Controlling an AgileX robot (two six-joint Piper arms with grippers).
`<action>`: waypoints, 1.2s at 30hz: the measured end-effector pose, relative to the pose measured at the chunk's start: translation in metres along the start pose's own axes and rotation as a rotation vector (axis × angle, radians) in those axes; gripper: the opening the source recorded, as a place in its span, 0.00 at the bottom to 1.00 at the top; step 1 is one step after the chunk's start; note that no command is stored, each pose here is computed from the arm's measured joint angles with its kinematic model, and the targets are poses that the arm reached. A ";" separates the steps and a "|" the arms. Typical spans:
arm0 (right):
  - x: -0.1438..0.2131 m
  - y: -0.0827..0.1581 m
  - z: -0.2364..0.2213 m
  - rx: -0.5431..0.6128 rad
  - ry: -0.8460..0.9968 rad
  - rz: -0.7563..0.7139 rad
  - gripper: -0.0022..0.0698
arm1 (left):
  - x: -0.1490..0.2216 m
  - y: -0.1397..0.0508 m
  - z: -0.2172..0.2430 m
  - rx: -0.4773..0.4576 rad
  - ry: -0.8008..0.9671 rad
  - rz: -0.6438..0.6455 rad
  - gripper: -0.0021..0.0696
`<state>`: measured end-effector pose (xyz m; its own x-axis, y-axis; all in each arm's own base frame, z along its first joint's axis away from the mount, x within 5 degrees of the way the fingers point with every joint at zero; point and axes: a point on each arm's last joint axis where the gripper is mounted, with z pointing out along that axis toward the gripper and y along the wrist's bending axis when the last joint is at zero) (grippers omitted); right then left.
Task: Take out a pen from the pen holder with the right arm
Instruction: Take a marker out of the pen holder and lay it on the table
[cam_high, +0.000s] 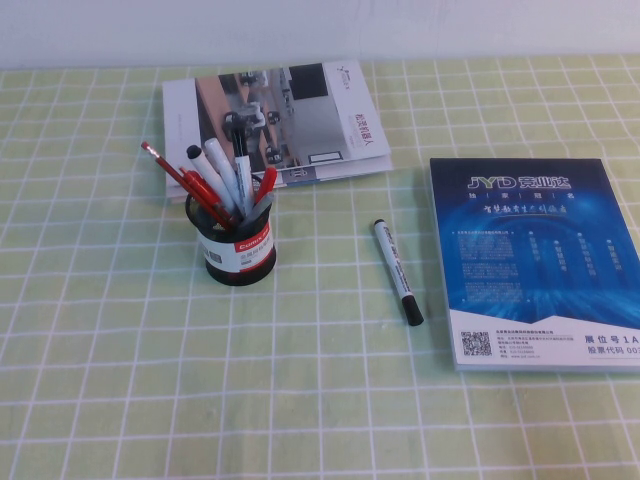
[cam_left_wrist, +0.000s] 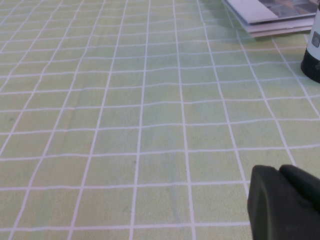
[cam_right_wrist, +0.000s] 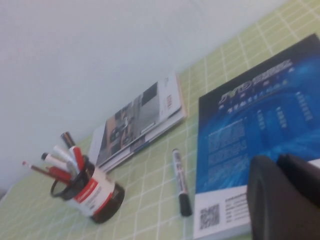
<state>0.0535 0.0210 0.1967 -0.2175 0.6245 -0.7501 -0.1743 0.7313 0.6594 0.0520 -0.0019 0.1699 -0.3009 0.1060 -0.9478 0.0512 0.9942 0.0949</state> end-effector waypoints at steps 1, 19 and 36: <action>-0.002 0.003 0.000 -0.005 0.019 0.000 0.01 | 0.000 0.000 0.000 0.000 0.000 0.000 0.02; -0.052 0.053 0.079 0.106 0.589 -0.231 0.01 | 0.000 0.000 0.000 0.000 0.000 0.000 0.02; 0.014 0.118 0.198 -0.088 0.769 -0.459 0.01 | 0.000 0.000 0.000 0.000 0.000 0.000 0.02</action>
<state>0.2204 0.1701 0.2537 -0.6858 -0.1029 -0.7205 -0.4685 0.8200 0.3288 0.0520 -0.0019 0.1699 -0.3009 0.1060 -0.9478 0.0512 0.9942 0.0949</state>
